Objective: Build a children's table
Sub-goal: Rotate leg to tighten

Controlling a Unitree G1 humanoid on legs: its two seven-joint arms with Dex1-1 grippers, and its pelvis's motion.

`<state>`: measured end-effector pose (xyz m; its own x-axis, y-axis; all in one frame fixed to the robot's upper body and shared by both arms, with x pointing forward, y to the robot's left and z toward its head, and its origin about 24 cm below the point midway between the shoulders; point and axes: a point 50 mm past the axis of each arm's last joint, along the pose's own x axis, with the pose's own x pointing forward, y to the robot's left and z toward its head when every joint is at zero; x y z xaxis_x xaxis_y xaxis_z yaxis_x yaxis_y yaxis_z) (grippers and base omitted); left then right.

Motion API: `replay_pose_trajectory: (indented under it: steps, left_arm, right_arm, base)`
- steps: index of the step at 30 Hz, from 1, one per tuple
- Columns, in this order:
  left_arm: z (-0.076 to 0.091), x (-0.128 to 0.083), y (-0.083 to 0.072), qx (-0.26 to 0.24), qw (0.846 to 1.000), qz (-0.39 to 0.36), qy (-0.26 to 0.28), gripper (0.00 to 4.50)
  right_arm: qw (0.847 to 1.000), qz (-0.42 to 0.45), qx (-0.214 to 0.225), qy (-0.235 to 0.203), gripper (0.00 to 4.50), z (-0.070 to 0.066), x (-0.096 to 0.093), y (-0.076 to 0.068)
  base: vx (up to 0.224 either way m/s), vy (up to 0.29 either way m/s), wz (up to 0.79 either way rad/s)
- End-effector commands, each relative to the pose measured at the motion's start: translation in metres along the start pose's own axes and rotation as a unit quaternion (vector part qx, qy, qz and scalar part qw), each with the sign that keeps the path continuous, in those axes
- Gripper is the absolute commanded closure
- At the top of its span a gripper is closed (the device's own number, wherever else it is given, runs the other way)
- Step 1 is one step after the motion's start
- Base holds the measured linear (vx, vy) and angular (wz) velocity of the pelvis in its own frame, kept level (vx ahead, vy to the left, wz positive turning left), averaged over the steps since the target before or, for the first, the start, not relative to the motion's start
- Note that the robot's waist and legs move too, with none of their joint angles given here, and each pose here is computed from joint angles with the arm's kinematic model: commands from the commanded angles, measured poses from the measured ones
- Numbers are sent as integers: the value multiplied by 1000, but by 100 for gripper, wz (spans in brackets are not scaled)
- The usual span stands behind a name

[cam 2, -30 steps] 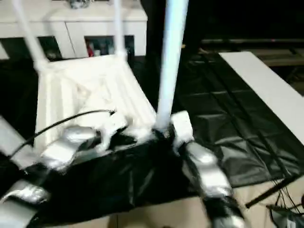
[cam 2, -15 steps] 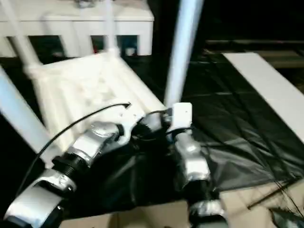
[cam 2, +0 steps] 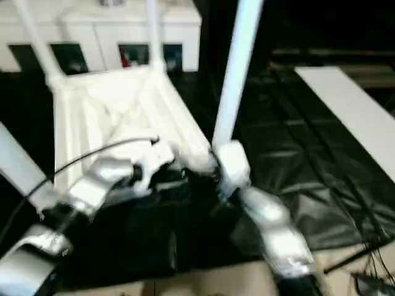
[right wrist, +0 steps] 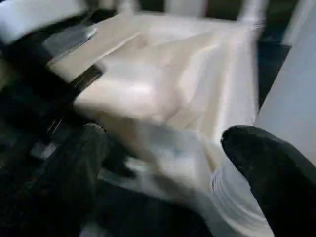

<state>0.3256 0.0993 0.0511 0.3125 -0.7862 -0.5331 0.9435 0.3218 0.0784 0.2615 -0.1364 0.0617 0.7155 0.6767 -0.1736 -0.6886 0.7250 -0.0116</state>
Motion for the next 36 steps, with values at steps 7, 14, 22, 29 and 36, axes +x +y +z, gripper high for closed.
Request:
replay_pose_trajectory:
  steps: [7, 14, 22, 29, 36]
  left_arm:
    - [-27, -24, -14, 7, 993, -103, 51, 450]
    - [-24, -26, -24, 10, 989, -142, 45, 450]
    - [-21, -24, -27, 12, 987, -151, 44, 450]
    - [-21, -25, -27, 12, 988, -150, 45, 450]
    - [-21, -25, -27, 10, 987, -152, 48, 450]
  right_arm:
    - [996, 32, -26, 83, 8, -13, -42, -19]
    - [998, 23, -18, 55, 8, -2, -37, -24]
    - [995, 52, -17, 82, 8, -14, -25, -20]
    - [995, 60, -10, 76, 54, -14, -17, -21]
    - [995, 71, -5, 76, 123, -16, -12, -18]
  base:
    - [0, 0, 0]
    - [0, 0, 0]
    - [0, 0, 0]
    - [0, 0, 0]
    - [0, 0, 0]
